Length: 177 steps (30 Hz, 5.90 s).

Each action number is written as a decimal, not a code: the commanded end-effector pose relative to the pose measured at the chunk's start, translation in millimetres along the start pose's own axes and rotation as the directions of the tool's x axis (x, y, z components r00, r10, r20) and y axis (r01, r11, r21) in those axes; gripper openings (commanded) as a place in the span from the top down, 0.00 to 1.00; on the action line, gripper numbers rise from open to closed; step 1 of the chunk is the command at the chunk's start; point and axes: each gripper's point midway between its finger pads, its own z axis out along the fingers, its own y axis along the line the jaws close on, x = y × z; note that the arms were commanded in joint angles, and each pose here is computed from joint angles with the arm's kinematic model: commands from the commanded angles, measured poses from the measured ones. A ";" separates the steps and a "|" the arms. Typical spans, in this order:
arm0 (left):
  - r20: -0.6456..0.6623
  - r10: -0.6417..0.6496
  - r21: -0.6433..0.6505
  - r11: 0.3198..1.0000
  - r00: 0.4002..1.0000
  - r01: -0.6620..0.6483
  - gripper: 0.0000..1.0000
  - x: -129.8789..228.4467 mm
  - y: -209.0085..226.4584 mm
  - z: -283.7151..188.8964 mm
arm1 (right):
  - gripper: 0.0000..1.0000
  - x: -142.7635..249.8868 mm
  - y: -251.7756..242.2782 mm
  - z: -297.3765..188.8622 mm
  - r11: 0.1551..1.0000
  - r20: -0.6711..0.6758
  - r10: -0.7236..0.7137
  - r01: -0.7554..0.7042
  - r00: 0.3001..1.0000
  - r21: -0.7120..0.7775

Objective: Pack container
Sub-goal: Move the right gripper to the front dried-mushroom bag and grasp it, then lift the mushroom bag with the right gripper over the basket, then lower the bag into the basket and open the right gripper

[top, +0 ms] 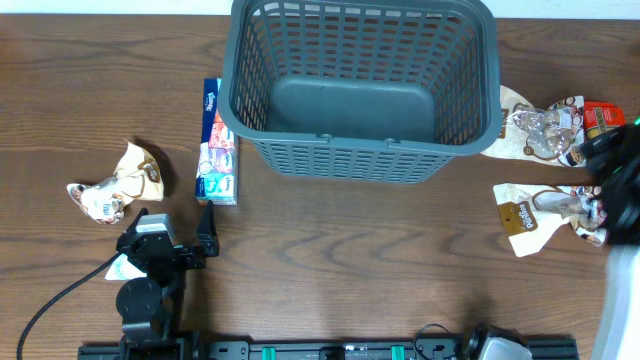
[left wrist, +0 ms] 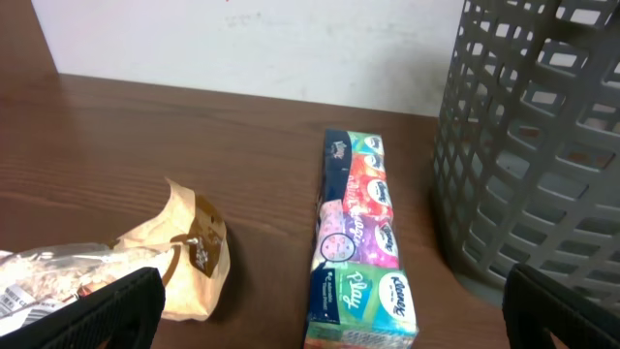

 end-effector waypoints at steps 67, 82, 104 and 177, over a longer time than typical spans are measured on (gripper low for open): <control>-0.028 -0.004 0.007 1.000 1.000 0.004 0.01 13.6 0.1 2.7 | 0.69 208.2 -76.0 228.3 0.971 -0.570 0.229 -0.141 0.790 0.195; -0.028 -0.003 0.007 1.000 1.000 0.003 0.02 13.6 0.1 2.7 | 0.99 168.9 -5.7 204.8 0.972 -0.629 0.039 -0.175 0.776 -0.155; -0.028 -0.004 0.007 1.000 1.000 0.004 0.01 13.6 0.1 2.7 | 0.99 -49.8 202.4 -185.4 0.274 0.082 -0.274 0.159 0.958 -0.949; -0.028 -0.004 0.007 1.000 1.000 0.004 0.01 13.6 0.1 2.7 | 0.01 96.4 319.8 -141.4 0.404 0.080 -0.669 0.453 0.739 -0.795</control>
